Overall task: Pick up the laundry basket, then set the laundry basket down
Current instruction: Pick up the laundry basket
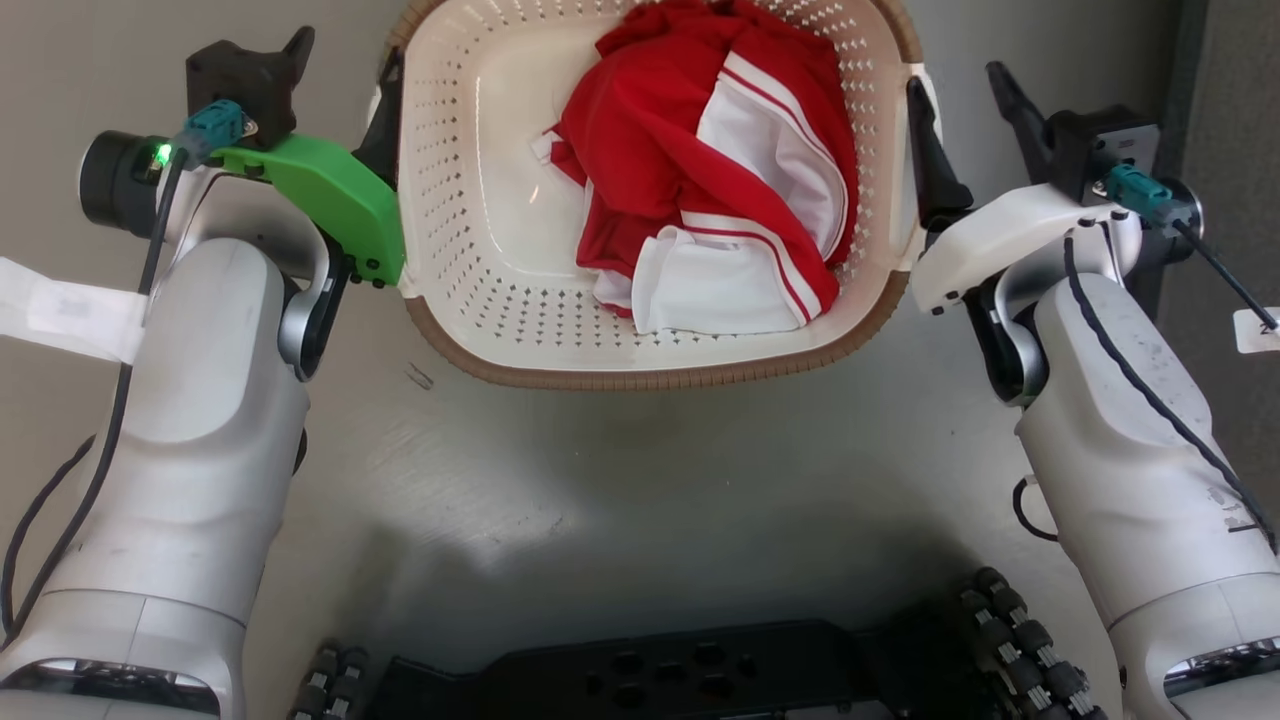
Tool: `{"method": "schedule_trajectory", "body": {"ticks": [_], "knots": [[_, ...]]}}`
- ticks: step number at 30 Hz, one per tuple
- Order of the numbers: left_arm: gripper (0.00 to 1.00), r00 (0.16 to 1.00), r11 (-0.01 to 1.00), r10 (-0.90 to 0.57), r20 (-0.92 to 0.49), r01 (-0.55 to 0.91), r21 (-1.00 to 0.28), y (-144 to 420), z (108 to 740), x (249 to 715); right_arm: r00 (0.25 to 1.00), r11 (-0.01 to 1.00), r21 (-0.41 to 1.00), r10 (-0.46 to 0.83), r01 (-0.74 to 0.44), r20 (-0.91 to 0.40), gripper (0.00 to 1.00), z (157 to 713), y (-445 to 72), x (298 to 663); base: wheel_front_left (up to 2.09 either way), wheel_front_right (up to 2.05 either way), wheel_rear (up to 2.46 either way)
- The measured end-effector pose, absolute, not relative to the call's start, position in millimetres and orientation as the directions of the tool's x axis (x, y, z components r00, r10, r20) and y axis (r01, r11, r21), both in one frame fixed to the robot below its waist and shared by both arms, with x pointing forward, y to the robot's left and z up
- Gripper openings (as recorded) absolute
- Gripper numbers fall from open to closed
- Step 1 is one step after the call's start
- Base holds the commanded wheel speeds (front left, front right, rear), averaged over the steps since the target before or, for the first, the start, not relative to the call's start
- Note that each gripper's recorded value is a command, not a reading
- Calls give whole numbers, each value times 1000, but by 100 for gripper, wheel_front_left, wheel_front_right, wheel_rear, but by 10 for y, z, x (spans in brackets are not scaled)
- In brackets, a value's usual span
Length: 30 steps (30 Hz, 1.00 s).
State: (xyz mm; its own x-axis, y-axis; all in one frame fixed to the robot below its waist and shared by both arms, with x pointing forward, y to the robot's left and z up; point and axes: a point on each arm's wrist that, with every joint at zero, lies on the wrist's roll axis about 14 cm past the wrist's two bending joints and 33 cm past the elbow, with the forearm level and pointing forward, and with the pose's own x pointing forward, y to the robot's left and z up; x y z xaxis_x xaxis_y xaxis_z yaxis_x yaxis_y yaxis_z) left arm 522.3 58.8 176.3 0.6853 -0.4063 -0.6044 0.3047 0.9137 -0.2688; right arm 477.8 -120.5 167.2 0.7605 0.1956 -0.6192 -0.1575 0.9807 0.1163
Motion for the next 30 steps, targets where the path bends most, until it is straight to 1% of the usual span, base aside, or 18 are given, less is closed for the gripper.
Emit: {"method": "schedule_trajectory", "body": {"ticks": [10, 14, 19, 20, 21, 25, 30], "knots": [[100, 561, 906, -421, -712, 293, -306, 525, 1268, 4846, 658, 979, 142, 205, -149, -725, 100, 1276, -1211, 4418, 0, 0, 0], [100, 509, 905, -423, -749, 274, -324, 486, 1152, 4691, 637, 976, 153, 218, -158, -740, 100, 1214, -1186, 4385, 0, 0, 0], [100, 501, 906, -422, -756, 250, -341, 494, 1091, 4707, 620, 973, 157, 229, -170, -750, 100, 1144, -1164, 4390, 0, 0, 0], [55, 501, 907, -421, -756, 245, -343, 493, 1087, 4720, 616, 972, 162, 234, -172, -752, 69, 1132, -1158, 4387, 0, 0, 0], [0, 501, 907, -420, -756, 244, -343, 491, 1085, 4735, 613, 971, 163, 237, -174, -754, 0, 1124, -1150, 4389, 0, 0, 0], [0, 495, 894, -447, -745, 245, -374, 354, 1115, 4758, 611, 964, 203, 265, -170, -746, 0, 1126, -1003, 4420, 0, 0, 0], [0, 488, 892, -451, -748, 229, -389, 316, 1120, 4764, 613, 968, 211, 249, -136, -750, 0, 1114, -1032, 4465, 0, 0, 0]]}}
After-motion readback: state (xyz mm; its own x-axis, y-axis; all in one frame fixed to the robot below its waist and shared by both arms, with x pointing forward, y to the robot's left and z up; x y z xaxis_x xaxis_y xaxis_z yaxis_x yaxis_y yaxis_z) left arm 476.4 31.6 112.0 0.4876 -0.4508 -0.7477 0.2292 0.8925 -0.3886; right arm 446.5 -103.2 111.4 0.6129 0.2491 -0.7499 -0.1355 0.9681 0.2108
